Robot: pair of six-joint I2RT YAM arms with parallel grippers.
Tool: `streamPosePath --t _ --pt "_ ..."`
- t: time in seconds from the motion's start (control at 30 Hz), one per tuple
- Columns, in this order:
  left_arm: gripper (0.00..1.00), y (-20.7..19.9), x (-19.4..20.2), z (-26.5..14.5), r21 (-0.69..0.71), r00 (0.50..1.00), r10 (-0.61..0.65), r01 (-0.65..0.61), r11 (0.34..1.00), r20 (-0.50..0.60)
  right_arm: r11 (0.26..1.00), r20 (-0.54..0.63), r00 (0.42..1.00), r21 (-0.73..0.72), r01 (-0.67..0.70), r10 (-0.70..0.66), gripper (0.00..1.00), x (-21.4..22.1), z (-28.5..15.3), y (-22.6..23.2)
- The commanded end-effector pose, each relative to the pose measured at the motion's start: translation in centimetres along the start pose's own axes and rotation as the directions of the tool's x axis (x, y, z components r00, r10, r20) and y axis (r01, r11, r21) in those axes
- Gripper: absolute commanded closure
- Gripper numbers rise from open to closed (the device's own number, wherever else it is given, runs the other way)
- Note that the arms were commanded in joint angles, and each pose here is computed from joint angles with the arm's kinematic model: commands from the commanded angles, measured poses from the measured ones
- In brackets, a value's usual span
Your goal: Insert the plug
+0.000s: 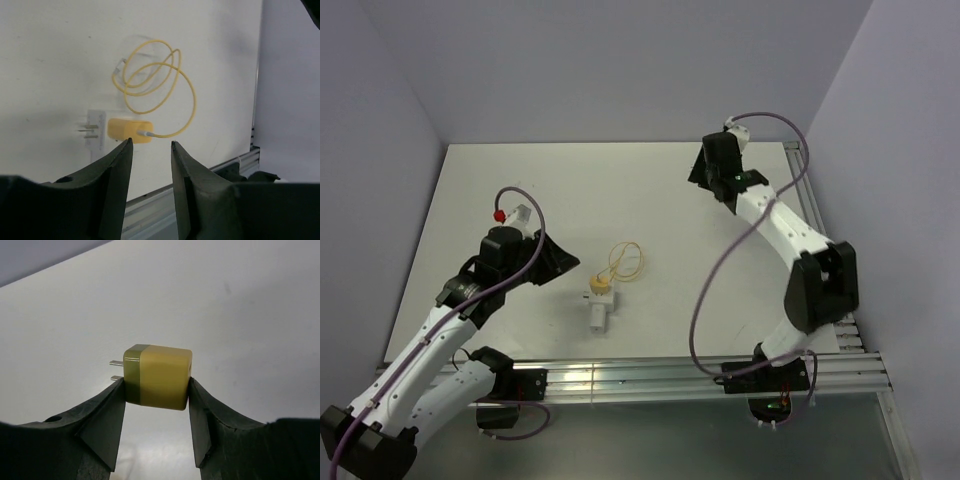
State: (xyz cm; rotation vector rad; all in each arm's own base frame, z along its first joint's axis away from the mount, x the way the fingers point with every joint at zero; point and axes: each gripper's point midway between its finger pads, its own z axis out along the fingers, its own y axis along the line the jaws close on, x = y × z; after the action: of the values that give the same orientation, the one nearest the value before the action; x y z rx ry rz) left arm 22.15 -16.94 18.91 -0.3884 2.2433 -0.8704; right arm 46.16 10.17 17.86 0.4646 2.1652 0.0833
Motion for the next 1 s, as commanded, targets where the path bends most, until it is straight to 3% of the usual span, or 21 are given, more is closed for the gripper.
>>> streamPosePath --t 0.0,0.03,0.1,0.13,0.2,0.37,0.6,0.97 --pt "0.58 -3.7 -0.3 -0.7 0.154 0.997 0.059 -0.051 0.987 -0.046 0.963 0.102 0.992 -0.252 0.098 -0.074 1.0 0.8 -5.7 5.0" --pt "0.57 -5.0 0.2 -0.9 0.22 0.994 0.073 -0.053 0.974 -0.083 0.921 0.152 0.987 -0.376 0.107 -0.053 1.0 0.2 -8.8 7.0" --pt "0.56 -6.5 0.6 -1.5 0.297 0.989 0.091 -0.054 0.953 -0.113 0.874 0.147 0.984 -0.458 0.161 -0.104 1.0 3.9 -10.3 7.4" --pt "0.52 -7.3 1.1 -2.0 0.347 0.985 0.102 -0.049 0.937 -0.137 0.803 0.192 0.976 -0.564 0.193 -0.1 1.0 4.2 -13.6 9.4" --pt "0.47 -8.6 0.9 -2.9 0.406 0.986 0.105 -0.045 0.913 -0.127 0.747 0.199 0.966 -0.615 0.253 -0.163 1.0 7.6 -15.1 9.3" --pt "0.38 -10.0 0.8 -4.5 0.473 0.987 0.109 -0.041 0.88 -0.118 0.516 0.303 0.92 -0.763 0.39 -0.248 1.0 12.9 -22.1 11.0" --pt "0.28 -10.0 2.1 -4.4 0.509 0.974 0.158 -0.055 0.859 -0.16 0.357 0.339 0.9 -0.833 0.422 -0.273 1.0 16.2 -26.9 11.8" --pt "0.33 -11.1 4.3 -3.2 0.52 0.963 0.171 -0.037 0.853 -0.211 0.211 0.37 0.878 -0.873 0.441 -0.303 1.0 18.2 -30.3 14.2"
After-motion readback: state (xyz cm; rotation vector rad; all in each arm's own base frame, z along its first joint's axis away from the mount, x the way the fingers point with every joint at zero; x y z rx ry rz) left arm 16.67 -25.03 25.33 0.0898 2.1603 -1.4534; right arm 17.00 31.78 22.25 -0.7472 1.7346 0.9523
